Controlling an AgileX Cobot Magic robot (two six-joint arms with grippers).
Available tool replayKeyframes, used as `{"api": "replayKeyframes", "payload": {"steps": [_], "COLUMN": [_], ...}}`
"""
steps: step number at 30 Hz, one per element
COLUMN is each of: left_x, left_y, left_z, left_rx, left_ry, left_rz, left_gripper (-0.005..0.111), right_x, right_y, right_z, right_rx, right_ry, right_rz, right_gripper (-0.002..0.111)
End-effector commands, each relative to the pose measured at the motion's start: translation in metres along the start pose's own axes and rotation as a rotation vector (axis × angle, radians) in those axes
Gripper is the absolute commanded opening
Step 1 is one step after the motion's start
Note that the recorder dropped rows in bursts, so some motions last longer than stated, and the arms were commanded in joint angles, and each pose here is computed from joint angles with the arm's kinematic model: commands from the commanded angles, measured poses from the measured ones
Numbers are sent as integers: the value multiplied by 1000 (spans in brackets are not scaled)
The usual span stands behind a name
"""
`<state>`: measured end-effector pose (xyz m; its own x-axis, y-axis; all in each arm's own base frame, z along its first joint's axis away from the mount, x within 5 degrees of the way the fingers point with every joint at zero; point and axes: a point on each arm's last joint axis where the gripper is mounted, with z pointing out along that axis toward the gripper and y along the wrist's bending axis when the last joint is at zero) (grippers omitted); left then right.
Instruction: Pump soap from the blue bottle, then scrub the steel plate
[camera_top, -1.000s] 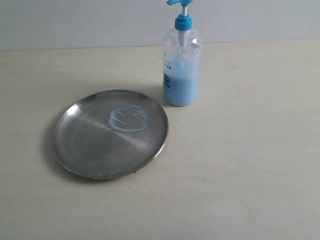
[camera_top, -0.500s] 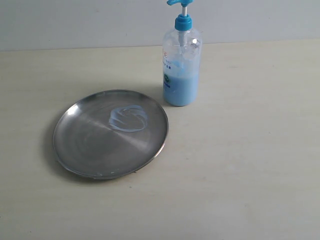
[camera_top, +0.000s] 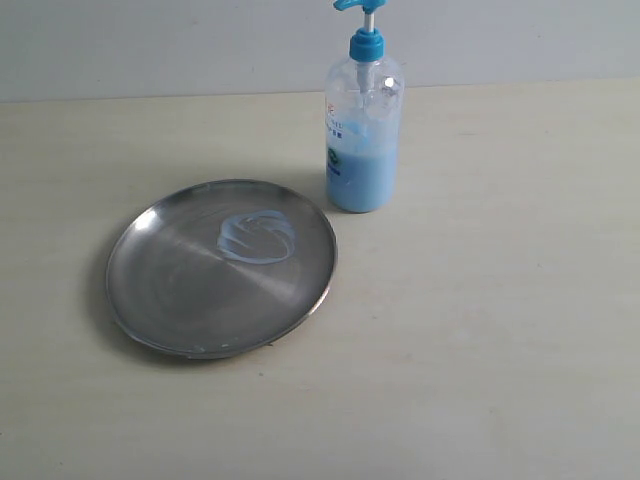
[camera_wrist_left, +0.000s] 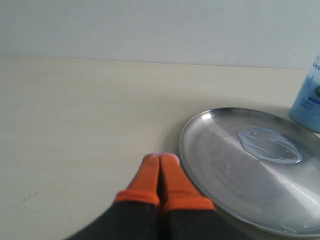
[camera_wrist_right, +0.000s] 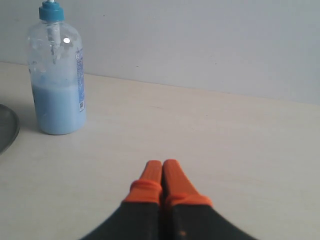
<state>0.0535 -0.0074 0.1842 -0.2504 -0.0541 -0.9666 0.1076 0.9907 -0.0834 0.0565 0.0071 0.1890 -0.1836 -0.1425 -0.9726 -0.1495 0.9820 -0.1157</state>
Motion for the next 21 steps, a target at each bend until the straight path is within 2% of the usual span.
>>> {"api": "replayKeyframes", "payload": {"steps": [1, 11, 21], "left_x": [0, 0, 0], "left_y": [0, 0, 0], "left_z": [0, 0, 0], "left_rx": [1, 1, 1], "left_ry": [-8, -6, -6], "left_rz": [-17, -17, -17], "left_gripper": [0, 0, 0], "right_x": [1, 1, 1], "right_y": [0, -5, -5], "right_z": [0, 0, 0], "right_rx": [8, 92, 92], "right_ry": [-5, 5, 5], "right_rz": [-7, 10, 10], "right_gripper": [0, 0, 0]}}
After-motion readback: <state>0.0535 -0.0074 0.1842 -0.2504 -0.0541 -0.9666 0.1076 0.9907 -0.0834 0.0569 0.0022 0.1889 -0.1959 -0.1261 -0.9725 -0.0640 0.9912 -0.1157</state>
